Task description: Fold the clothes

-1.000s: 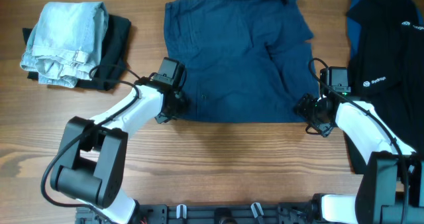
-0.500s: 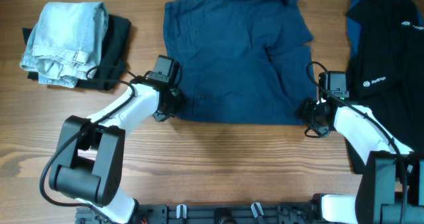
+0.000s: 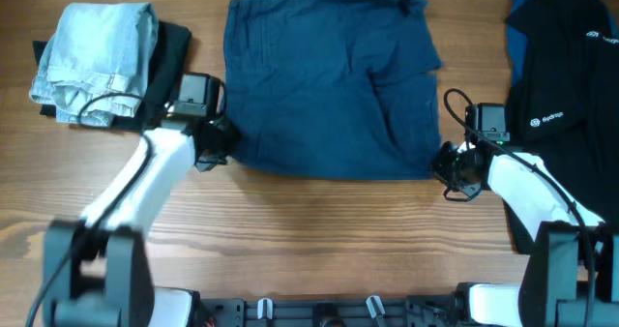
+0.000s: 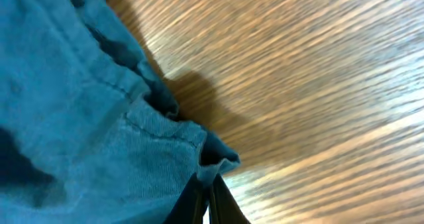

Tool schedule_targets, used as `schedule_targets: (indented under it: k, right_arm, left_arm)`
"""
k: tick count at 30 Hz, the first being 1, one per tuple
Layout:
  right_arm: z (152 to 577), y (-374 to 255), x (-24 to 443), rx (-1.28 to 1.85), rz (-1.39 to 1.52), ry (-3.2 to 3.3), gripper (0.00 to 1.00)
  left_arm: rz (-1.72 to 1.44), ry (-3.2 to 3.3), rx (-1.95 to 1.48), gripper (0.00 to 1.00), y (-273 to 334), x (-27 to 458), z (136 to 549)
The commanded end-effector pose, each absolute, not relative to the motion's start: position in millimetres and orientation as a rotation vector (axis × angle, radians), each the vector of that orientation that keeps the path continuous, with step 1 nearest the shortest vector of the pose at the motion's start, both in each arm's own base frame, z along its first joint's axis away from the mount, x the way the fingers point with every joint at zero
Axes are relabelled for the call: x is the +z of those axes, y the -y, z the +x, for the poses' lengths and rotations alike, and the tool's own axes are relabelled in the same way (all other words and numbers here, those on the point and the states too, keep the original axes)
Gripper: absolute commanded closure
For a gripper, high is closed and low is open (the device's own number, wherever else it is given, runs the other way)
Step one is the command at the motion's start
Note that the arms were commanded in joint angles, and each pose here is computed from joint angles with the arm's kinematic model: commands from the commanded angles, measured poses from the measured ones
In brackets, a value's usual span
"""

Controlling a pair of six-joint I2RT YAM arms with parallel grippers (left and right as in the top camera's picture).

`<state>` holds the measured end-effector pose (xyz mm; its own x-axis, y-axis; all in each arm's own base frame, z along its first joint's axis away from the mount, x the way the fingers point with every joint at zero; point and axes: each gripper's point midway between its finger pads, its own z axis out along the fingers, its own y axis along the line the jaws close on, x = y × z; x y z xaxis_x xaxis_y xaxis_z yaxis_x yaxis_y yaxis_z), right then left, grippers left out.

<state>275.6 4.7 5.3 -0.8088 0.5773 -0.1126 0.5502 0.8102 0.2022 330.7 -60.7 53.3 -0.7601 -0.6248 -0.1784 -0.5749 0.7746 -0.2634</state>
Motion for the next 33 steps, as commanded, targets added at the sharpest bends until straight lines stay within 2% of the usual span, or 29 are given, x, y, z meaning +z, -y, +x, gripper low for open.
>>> schedule_targets:
  k: [1,6,12,21,26,27,30,33]
  right_arm:
    - [305.3,-12.7,60.5,0.35,0.751,-2.698,0.96]
    - [301.4,-12.8,128.1,0.367,0.614,-2.539,0.96]
    - [269.2,-14.4,175.7,0.362,0.507,-2.429,0.96]
    - [222.9,-12.0,207.5,0.317,0.454,-2.371,0.96]
    - [227.6,-10.2,180.9,0.306,0.542,-2.493,0.96]
    - [227.0,-10.3,167.7,0.305,0.593,-2.556,0.9]
    - [226.1,-14.5,124.0,0.302,0.673,-2.775,0.55]
    - [224.3,-25.2,89.4,0.359,0.72,-2.953,0.5]
  left_arm:
    - [-0.876,-2.578,-0.293,0.96,49.4,106.3,326.4]
    - [-0.791,-2.538,-0.349,0.96,60.3,149.4,295.1]
    - [-0.637,-2.528,-0.43,0.96,90.1,175.7,268.8]
    - [-0.675,-2.664,-0.426,0.96,121.0,164.4,216.8]
    - [-0.683,-2.62,-0.298,0.96,105.5,162.8,221.4]
    - [-0.685,-2.618,-0.285,0.96,104.3,162.1,222.4]
    - [-0.689,-2.621,-0.252,0.96,102.2,158.5,224.4]
    - [-0.694,-2.61,-0.211,0.96,98.8,156.0,228.7]
